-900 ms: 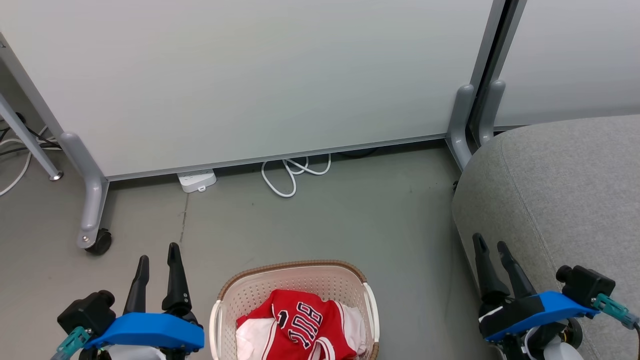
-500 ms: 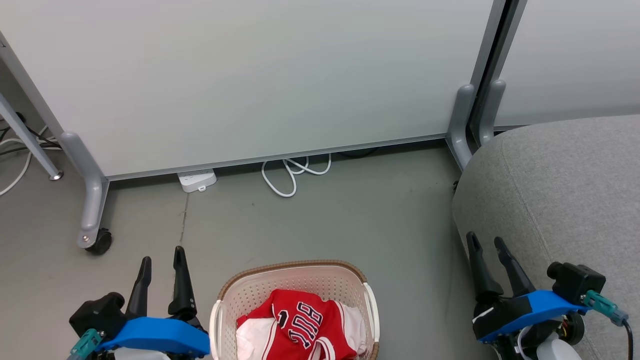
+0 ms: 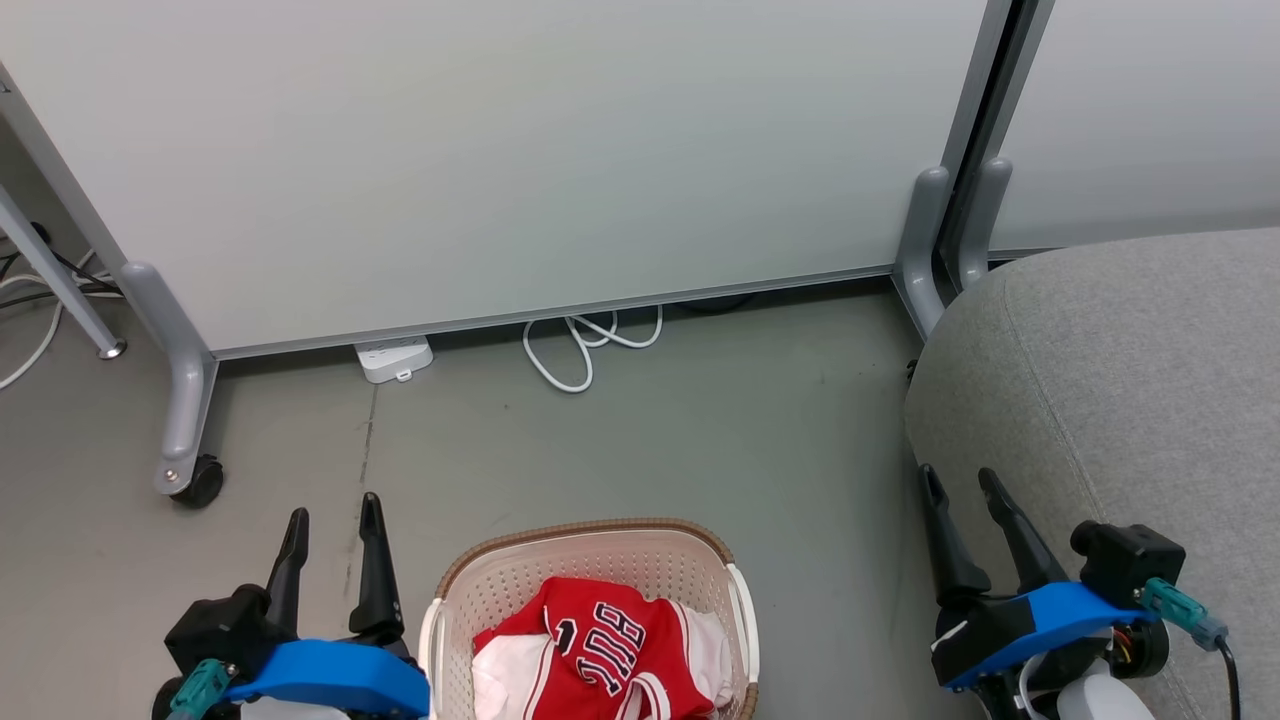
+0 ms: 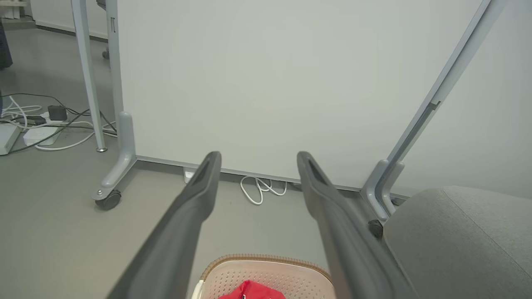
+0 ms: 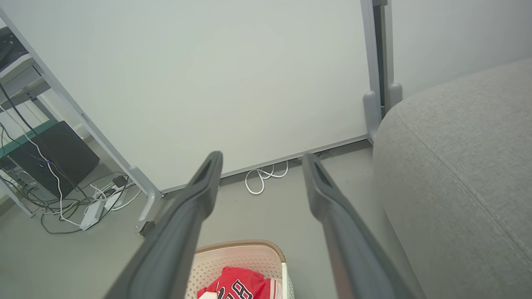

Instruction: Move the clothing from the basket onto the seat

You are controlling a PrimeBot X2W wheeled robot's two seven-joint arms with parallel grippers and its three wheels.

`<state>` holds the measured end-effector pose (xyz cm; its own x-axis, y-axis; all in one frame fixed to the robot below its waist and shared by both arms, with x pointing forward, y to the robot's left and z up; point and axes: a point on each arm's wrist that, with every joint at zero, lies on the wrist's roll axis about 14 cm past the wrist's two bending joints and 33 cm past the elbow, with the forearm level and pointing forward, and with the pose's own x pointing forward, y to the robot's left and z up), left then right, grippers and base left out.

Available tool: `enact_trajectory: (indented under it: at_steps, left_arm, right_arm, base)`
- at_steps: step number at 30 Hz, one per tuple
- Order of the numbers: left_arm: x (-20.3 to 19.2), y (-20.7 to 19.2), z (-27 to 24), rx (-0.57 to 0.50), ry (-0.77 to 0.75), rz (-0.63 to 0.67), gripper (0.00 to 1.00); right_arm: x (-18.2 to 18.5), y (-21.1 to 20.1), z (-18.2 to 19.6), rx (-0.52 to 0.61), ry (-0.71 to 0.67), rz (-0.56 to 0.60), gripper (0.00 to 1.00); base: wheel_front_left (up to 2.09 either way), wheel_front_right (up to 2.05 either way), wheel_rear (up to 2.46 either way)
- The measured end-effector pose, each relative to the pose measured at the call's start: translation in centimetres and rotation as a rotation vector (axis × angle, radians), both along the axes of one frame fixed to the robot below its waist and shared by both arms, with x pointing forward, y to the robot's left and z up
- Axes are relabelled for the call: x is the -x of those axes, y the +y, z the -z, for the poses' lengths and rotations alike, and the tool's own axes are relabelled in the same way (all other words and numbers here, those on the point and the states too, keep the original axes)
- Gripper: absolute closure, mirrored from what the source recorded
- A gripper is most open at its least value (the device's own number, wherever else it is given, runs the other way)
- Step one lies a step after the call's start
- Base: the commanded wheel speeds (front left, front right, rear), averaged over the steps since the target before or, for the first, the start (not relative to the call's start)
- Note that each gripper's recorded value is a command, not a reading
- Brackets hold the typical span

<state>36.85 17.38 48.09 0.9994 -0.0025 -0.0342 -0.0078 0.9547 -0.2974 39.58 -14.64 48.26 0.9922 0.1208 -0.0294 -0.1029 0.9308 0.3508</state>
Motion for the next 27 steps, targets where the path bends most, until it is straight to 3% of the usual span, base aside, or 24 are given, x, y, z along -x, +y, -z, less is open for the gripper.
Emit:
enact_trajectory:
  at_steps: [27]
  left_arm:
    - [0.3,-1.0,-0.6,-0.175,-0.051,0.041,0.00]
  right_arm:
    - [-0.2,1.4,-0.5,0.183,-0.061,-0.066,0.00]
  base:
    - [0.00,0.00,0.00]
